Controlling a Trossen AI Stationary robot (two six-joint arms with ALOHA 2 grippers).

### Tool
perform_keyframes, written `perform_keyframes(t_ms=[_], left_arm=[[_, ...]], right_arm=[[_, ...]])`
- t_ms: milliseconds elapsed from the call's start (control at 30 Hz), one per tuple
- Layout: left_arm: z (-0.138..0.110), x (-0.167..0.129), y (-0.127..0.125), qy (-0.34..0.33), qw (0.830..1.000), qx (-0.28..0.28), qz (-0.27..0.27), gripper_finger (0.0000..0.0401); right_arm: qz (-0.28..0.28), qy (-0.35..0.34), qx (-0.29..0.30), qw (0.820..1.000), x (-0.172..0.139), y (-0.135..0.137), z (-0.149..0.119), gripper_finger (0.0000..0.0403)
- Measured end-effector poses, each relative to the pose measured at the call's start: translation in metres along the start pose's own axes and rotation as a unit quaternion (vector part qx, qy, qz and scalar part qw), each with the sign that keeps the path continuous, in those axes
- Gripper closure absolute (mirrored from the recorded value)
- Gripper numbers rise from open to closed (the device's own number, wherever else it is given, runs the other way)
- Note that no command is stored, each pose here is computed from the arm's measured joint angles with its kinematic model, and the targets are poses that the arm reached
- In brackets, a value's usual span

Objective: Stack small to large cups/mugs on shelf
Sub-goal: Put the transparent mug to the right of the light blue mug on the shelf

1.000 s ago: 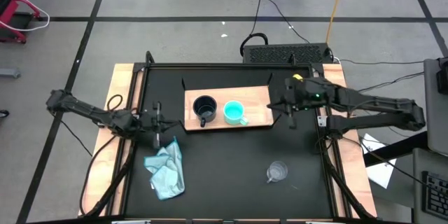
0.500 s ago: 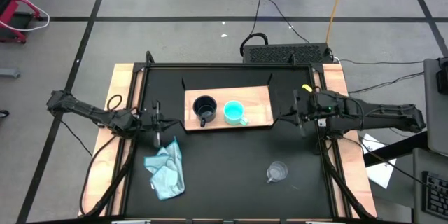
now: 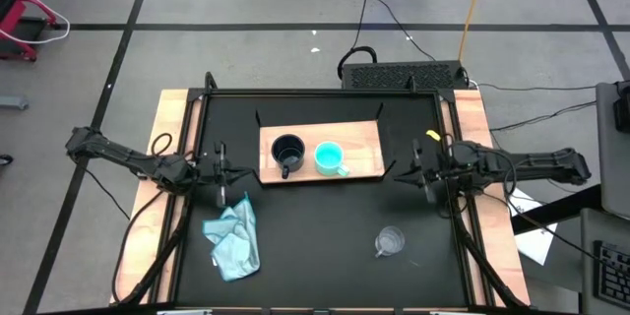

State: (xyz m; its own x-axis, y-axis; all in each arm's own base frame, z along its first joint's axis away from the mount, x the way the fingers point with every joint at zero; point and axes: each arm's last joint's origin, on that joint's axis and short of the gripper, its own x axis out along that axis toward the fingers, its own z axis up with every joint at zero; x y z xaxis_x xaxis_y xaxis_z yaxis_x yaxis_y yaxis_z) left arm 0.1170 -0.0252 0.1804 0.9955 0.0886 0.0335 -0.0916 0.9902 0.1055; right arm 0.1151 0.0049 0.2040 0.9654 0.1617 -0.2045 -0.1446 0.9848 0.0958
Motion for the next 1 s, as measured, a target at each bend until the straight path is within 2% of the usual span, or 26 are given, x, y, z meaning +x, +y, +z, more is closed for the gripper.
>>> perform_keyframes(t_ms=[333, 700, 867, 1000], left_arm=[[-0.002, 0.0, 0.0, 0.012, 1.0, -0.005, -0.002, 0.0381], [-0.001, 0.0, 0.0, 0.005, 1.0, -0.008, -0.001, 0.0398], [-0.001, 0.0, 0.0, 0.005, 1.0, -0.01, -0.001, 0.0383], [-0.001, 0.0, 0.0, 0.005, 1.0, -0.016, -0.001, 0.0379]], right_arm=[[0.077, -0.041, -0.034, 0.996, 0.003, 0.018, 0.001, 0.0403], [0.143, -0.056, -0.075, 0.985, 0.011, 0.036, 0.003, 0.0403], [0.165, -0.023, -0.089, 0.982, 0.015, 0.044, 0.007, 0.0403], [0.181, -0.012, -0.076, 0.981, 0.021, 0.052, 0.025, 0.0403]])
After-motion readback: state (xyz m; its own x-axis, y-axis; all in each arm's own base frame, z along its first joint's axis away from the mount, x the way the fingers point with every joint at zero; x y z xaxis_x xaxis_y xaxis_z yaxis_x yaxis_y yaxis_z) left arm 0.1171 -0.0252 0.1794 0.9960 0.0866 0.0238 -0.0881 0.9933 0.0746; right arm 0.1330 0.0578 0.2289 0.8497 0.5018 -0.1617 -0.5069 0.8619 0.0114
